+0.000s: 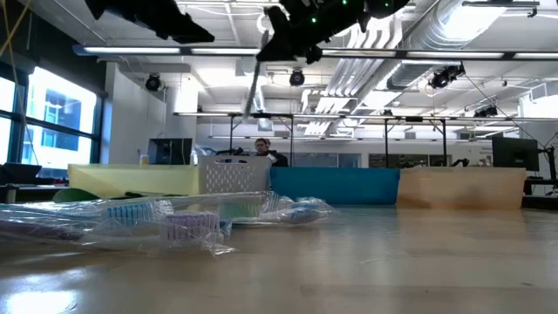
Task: Pick & Place Toothbrushes
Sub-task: Put the green toothbrush into the white bin
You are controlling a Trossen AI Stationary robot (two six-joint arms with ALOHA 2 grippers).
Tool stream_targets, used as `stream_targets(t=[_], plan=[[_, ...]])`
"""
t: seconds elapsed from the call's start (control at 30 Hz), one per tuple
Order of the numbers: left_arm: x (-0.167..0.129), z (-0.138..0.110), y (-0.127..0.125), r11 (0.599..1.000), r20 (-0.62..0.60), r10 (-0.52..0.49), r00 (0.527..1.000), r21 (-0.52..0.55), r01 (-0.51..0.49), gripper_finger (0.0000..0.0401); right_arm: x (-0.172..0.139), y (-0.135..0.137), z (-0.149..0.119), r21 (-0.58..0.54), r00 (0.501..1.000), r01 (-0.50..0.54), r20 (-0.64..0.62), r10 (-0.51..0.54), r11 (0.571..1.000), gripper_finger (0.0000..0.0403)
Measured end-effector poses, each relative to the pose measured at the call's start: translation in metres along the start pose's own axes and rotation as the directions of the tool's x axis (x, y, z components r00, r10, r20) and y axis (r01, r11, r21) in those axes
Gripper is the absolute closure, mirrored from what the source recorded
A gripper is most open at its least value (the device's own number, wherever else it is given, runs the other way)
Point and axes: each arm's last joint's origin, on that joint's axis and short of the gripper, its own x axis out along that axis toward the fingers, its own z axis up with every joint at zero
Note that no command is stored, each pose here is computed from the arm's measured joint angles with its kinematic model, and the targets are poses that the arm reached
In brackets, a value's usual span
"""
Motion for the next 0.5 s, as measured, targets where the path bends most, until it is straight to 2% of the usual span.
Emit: stream_targets(t=[0.3, 0.5], plan=[[-0.012, 0.004, -0.007, 1.0, -0.002, 0.0, 1.0, -0.001, 0.0, 0.0196, 0.034, -0.015, -0.042, 0.063, 0.99, 0.015, -0.14, -0.006, 0.998, 0.0398], [-0.011, 0.0, -0.008, 1.0, -0.041, 0.001, 0.999, -0.023, -0.002, 0.0196, 0.051, -0.024, -0.07, 0.17, 0.976, -0.03, -0.208, 0.065, 0.985, 0.0398]])
